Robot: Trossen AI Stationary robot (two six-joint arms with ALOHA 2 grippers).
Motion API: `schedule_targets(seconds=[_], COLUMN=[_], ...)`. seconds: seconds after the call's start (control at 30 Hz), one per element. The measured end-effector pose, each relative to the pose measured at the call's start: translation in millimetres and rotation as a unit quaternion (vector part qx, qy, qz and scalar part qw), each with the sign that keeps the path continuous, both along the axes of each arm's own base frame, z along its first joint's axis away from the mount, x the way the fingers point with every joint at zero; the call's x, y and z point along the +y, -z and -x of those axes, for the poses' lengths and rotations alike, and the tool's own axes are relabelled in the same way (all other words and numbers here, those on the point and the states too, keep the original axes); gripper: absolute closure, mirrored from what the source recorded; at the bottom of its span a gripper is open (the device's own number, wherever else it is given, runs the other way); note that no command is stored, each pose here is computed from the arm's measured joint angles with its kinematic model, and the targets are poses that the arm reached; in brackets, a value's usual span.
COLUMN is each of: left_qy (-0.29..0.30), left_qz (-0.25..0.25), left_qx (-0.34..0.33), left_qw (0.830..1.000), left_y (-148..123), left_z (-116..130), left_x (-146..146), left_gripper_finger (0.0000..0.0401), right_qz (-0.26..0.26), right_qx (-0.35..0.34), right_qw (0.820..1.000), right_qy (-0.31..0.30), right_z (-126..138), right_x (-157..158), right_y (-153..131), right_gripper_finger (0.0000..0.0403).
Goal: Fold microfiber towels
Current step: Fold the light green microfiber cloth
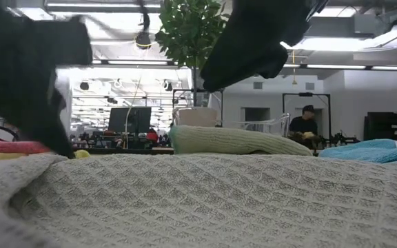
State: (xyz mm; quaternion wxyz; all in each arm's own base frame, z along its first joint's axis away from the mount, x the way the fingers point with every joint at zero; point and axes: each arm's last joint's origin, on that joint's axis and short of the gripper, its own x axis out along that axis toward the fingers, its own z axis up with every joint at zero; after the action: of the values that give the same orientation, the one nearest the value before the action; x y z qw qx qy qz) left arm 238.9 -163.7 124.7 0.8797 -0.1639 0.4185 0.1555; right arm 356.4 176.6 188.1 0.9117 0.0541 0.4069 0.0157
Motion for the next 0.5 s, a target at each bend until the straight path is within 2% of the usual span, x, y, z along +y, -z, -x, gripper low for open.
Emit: schedule_targets(seconds=[0.13, 0.23, 0.5], left_qy=[-0.001, -0.010, -0.028], left_qz=[0.028, 0.034, 0.083], left_qx=[-0.035, -0.047, -0.046], left_qw=[0.999, 0.998, 0.995], left_y=[-24, -28, -30], left_z=[0, 0, 0], left_x=[-1, 0, -3], left_gripper_finger=[0.0266, 0.0266, 0.0266], right_qz=[0.016, 0.009, 0.025], right_qx=[-0.007, -0.018, 0.021], right_qw=[1.000, 1.000, 0.999], right_qy=[0.014, 0.009, 0.003], right_z=[-2, -5, -7], right_x=[0, 6, 19], right_y=[11, 25, 71], right_gripper_finger=[0.0271, 0.0271, 0.0271])
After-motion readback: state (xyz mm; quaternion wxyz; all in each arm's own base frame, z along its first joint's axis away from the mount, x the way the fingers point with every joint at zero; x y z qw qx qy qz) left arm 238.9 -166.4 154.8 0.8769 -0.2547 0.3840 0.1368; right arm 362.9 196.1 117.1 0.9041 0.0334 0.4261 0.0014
